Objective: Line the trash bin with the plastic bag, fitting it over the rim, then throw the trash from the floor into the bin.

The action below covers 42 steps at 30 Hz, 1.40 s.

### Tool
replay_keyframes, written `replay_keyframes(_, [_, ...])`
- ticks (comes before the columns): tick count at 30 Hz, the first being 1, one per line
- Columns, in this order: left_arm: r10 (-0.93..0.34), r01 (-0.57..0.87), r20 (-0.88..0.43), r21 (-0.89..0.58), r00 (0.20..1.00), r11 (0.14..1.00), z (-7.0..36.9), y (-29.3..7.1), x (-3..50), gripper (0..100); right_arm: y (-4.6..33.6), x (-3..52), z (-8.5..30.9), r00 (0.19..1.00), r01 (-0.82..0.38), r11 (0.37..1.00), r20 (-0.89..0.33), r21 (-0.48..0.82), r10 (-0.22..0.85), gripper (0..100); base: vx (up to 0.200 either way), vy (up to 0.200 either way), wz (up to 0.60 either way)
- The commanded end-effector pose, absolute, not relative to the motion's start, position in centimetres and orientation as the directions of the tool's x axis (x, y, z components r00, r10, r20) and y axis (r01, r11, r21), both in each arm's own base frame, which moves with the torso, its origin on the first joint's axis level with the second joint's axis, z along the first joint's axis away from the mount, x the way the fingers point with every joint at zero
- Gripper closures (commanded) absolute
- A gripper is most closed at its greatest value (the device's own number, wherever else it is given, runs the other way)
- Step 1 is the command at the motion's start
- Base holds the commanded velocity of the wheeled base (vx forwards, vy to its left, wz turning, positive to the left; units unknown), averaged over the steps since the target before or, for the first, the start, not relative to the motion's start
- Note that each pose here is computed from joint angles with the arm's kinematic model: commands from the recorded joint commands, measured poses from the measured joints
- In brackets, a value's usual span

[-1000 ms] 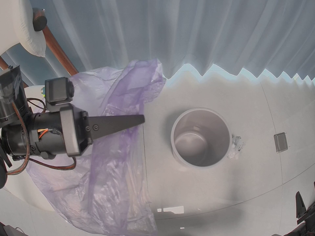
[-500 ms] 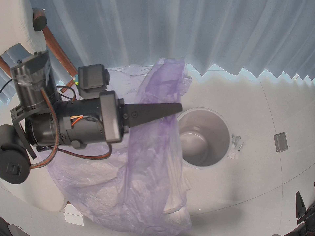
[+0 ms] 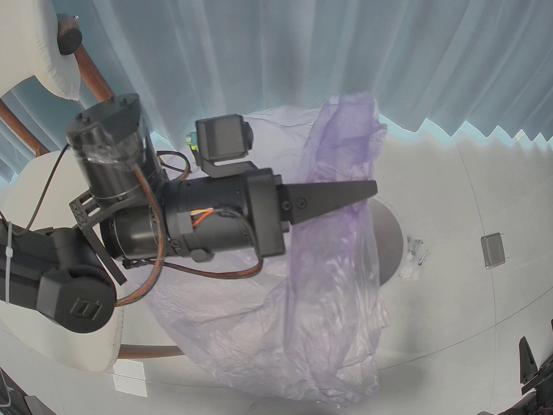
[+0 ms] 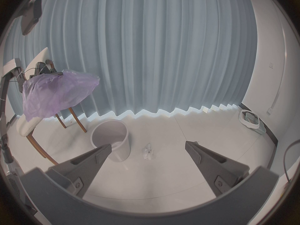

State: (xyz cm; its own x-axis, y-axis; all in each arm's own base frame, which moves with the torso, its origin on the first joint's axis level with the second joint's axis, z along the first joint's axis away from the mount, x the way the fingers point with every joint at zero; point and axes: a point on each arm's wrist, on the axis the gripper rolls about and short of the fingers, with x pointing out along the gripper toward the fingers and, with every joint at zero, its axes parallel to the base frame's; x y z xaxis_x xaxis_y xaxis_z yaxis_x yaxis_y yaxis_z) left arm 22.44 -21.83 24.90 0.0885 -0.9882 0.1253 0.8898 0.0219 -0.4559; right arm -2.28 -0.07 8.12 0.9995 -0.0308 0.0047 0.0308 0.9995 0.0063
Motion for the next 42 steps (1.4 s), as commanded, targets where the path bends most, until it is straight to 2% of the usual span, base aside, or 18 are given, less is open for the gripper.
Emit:
replay_keyframes(1, [-0.993, 0.878, 0.103, -0.478, 0.064, 0.007, 23.8, -23.3, 22.7, 100, -0.1, -2.3, 7.6, 1.000, 0.031, 1.000, 0.005, 0.006, -0.031, 0, 0.000, 0.000, 0.00])
replay_keyframes(12, [-0.980, 0.869, 0.191, -0.492, 0.055, -0.047, 26.9, -24.3, 23.6, 100, -0.1, -2.3, 7.6, 1.000, 0.031, 1.000, 0.005, 0.006, -0.031, 0, 0.000, 0.000, 0.00])
replay_keyframes(31, [-0.984, 0.860, 0.164, -0.509, 0.074, -0.020, 25.2, -24.2, 24.1, 100, -0.1, -2.3, 7.6, 1.000, 0.031, 1.000, 0.005, 0.006, -0.031, 0, 0.000, 0.000, 0.00])
replay_keyframes(42, [-0.975, 0.891, 0.180, -0.453, 0.131, 0.036, 25.9, -22.9, 25.9, 100, -0.1, -2.3, 7.6, 1.000, 0.031, 1.000, 0.005, 0.006, -0.031, 0, 0.000, 0.000, 0.00])
